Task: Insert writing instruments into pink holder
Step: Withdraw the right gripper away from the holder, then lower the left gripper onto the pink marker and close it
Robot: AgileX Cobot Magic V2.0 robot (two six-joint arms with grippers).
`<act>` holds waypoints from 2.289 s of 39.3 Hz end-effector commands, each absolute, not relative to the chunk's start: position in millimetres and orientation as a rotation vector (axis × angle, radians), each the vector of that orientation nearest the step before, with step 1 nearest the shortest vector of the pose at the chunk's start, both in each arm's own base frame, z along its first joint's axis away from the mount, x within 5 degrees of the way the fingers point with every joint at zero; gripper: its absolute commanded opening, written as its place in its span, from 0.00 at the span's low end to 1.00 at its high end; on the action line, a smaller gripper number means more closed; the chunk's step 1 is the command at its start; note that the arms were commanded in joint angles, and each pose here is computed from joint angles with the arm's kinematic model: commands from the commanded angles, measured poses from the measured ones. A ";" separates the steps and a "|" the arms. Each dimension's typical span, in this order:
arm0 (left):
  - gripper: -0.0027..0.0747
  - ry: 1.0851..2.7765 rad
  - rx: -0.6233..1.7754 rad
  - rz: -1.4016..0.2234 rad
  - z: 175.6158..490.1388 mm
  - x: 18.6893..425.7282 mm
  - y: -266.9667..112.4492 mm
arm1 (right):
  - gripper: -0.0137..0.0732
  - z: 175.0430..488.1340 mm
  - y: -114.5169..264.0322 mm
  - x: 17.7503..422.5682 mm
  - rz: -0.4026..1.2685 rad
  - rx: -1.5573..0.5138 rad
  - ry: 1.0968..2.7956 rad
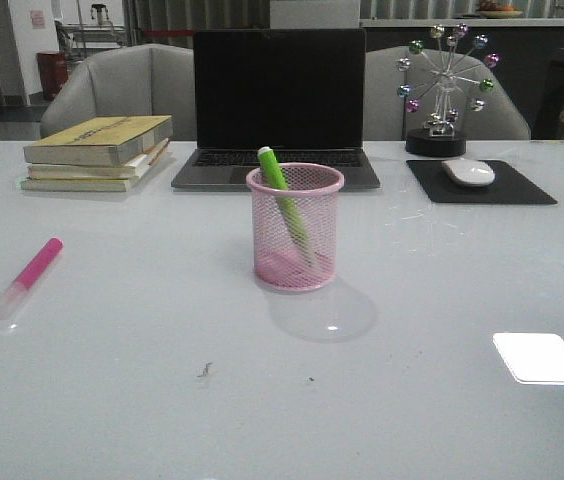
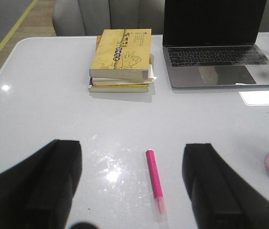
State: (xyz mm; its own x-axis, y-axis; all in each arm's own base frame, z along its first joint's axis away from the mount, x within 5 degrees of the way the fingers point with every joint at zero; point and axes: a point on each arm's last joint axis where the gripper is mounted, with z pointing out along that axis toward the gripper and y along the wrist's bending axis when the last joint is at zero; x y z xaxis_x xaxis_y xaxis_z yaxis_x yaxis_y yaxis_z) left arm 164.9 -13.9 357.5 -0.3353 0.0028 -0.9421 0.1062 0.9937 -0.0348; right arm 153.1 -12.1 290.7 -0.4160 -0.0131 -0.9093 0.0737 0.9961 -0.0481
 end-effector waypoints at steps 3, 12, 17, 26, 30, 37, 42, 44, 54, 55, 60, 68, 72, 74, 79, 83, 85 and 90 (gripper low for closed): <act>0.69 1.804 0.057 -0.113 374.7 165.8 -13.6 | 0.57 302.6 -13.1 154.5 -0.117 0.026 1.940; 0.69 1.804 0.057 -0.113 374.7 165.8 -13.6 | 0.57 301.5 -13.3 154.1 -0.118 0.028 1.953; 0.69 1.804 0.057 -0.113 374.7 165.8 -13.6 | 0.57 301.4 -13.3 154.0 -0.118 0.028 1.954; 0.69 1.805 0.057 -0.112 374.2 166.3 -13.6 | 0.57 301.4 -13.3 154.0 -0.118 0.028 1.954; 0.69 1.817 0.057 -0.112 372.2 169.6 -13.8 | 0.57 301.4 -13.3 154.0 -0.118 0.028 1.954; 0.69 1.838 0.040 -0.132 367.7 177.5 -14.6 | 0.57 301.2 -13.3 153.9 -0.118 0.028 1.957; 0.69 1.838 0.037 -0.129 366.2 181.9 -14.5 | 0.57 301.2 -13.3 153.9 -0.118 0.028 1.957; 0.69 1.835 0.035 -0.128 365.8 183.8 -14.4 | 0.57 301.2 -13.3 153.9 -0.118 0.028 1.957; 0.69 1.787 0.015 -0.114 364.4 200.7 -13.3 | 0.57 301.2 -13.3 153.9 -0.118 0.028 1.957; 0.69 1.781 0.013 -0.113 364.8 202.5 -13.2 | 0.57 301.2 -13.3 153.9 -0.118 0.028 1.957; 0.69 1.761 0.010 -0.110 370.7 209.1 -13.2 | 0.57 301.2 -13.3 153.9 -0.118 0.028 1.957; 0.69 1.820 0.024 -0.122 382.4 231.9 -15.9 | 0.57 301.2 -13.3 153.9 -0.118 0.028 1.957; 0.69 1.894 0.039 -0.134 386.1 251.0 -18.4 | 0.57 301.2 -13.3 153.9 -0.118 0.028 1.957; 0.69 1.932 0.045 -0.140 386.1 261.5 -19.6 | 0.57 301.2 -13.3 153.9 -0.118 0.028 1.957; 0.69 2.032 0.057 -0.154 379.3 291.7 -22.7 | 0.57 301.2 -13.3 153.9 -0.118 0.028 1.957; 0.69 2.113 0.065 -0.172 367.6 315.5 -26.3 | 0.57 301.2 -13.3 153.9 -0.118 0.028 1.957; 0.69 2.152 0.075 -0.179 359.8 326.3 -29.5 | 0.57 301.2 -13.3 153.9 -0.118 0.028 1.957; 0.69 2.249 0.105 -0.196 335.1 351.5 -39.3 | 0.57 301.2 -13.3 153.9 -0.118 0.028 1.957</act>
State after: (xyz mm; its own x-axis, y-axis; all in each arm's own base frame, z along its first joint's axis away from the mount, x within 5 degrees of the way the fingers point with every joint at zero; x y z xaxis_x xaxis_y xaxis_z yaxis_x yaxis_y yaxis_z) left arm 340.3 -31.7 323.5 -0.6761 0.0201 -0.7366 0.1280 0.9876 -0.0904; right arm 150.7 -12.6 286.0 -0.4679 -0.0097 -0.8837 0.0770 0.9957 -0.0517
